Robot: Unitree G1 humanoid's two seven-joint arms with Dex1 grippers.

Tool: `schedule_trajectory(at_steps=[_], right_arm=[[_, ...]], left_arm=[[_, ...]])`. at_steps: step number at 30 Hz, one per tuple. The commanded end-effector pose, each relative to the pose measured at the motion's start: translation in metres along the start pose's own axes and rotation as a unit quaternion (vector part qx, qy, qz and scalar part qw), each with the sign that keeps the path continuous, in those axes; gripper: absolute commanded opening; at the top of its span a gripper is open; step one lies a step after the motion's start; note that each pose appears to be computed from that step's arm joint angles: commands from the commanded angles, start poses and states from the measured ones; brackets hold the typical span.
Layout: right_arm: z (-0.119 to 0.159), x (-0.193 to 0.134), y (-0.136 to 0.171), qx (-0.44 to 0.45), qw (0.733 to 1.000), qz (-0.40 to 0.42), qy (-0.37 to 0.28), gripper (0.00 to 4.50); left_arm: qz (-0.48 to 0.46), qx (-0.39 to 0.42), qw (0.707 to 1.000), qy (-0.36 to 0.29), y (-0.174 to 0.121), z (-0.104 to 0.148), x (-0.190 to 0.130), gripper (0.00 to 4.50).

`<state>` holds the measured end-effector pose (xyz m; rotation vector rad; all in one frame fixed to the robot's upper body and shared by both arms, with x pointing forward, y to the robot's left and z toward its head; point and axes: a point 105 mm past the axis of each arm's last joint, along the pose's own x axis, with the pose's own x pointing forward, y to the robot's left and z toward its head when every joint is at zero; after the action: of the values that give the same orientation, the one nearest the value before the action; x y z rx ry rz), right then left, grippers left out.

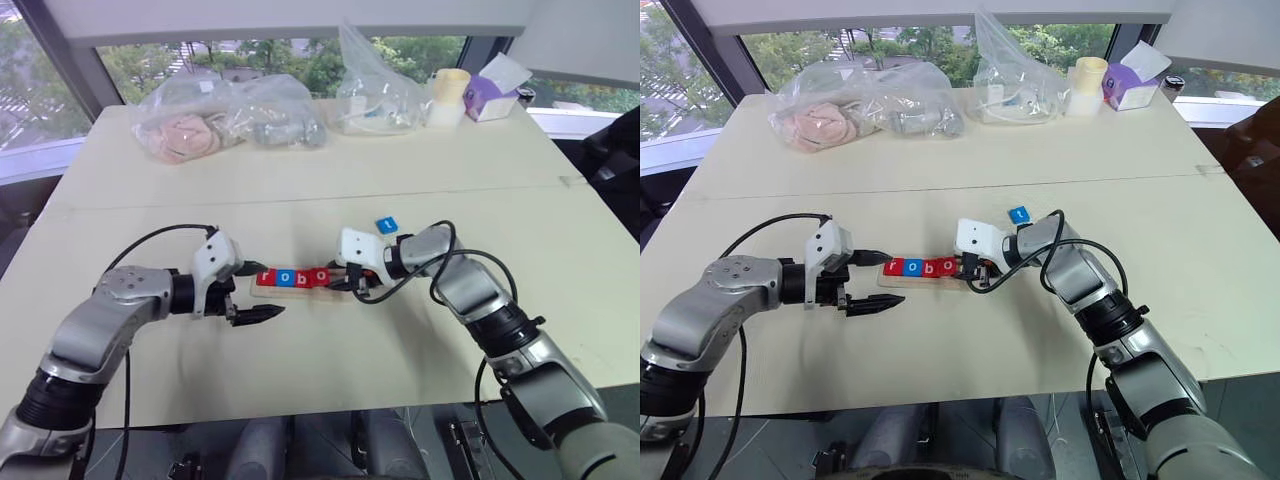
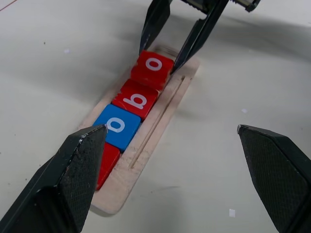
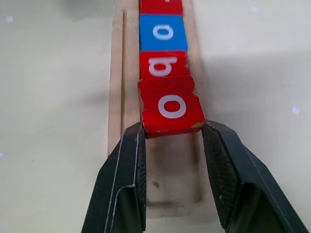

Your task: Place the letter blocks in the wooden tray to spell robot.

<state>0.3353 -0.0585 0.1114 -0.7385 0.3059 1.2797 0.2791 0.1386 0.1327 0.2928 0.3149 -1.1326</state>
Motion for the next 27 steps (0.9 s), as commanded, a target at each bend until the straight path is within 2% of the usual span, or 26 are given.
schedule_trajectory(at_steps=[1,11,18,27], right_arm=[[0.011,-0.007,-0.006,-0.011,1.0,-0.018,-0.016,1.09],[0.01,-0.014,-0.005,-0.019,0.999,-0.033,-0.008,1.09],[0.006,-0.004,0.003,-0.045,0.999,-0.019,0.004,1.09],[0.016,0.008,0.001,-0.027,0.999,-0.026,-0.014,1.09]], left_arm=[[0.005,0.018,1.0,-0.012,0.001,0.007,-0.001,4.5],[0.005,0.016,1.0,-0.014,0.001,0.007,0.0,4.5],[0.004,0.017,1.0,-0.015,0.002,0.007,0.002,4.5],[0.008,0.021,1.0,-0.006,0.002,0.003,0.002,4.5]])
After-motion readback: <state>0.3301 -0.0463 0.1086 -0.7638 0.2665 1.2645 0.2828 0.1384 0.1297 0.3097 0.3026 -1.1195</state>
